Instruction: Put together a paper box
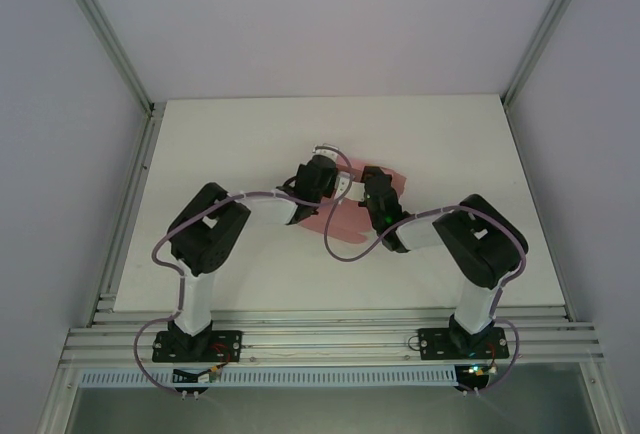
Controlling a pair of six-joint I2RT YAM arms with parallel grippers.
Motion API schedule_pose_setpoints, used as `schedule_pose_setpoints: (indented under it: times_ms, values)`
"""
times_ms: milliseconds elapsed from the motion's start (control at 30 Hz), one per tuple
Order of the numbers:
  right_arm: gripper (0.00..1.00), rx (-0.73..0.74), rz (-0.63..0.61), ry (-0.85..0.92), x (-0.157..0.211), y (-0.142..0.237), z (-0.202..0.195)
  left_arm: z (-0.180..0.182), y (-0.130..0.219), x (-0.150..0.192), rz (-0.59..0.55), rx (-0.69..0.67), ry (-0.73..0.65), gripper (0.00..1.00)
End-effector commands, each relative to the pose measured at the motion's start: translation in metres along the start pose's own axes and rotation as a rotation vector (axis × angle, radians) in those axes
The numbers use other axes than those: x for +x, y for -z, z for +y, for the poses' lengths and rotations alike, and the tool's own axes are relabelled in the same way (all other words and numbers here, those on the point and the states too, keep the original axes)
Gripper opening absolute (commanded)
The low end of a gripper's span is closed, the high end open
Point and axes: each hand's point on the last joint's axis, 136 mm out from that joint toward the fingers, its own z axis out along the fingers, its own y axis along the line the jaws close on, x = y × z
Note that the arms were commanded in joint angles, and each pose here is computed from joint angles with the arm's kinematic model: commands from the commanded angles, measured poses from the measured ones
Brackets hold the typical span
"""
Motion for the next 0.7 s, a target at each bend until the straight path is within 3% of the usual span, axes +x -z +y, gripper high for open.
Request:
schedule_pose_setpoints:
  times_ms: [0, 333, 667]
  values:
    - [0.0, -0.132, -0.092, 0.017, -0.017, 0.01, 0.032, 0.039, -0.004, 0.028, 0.109, -0.261, -0.142, 0.0]
    - [0.0, -0.169, -0.066, -0.012, -0.007, 0.011, 0.029, 0.077, 0.007, 0.045, 0.213, -0.548, -0.27, 0.0]
    - [0.0, -0.184, -0.055, -0.012, -0.005, 0.008, 0.034, 0.086, 0.017, 0.042, 0.272, -0.664, -0.349, 0.0]
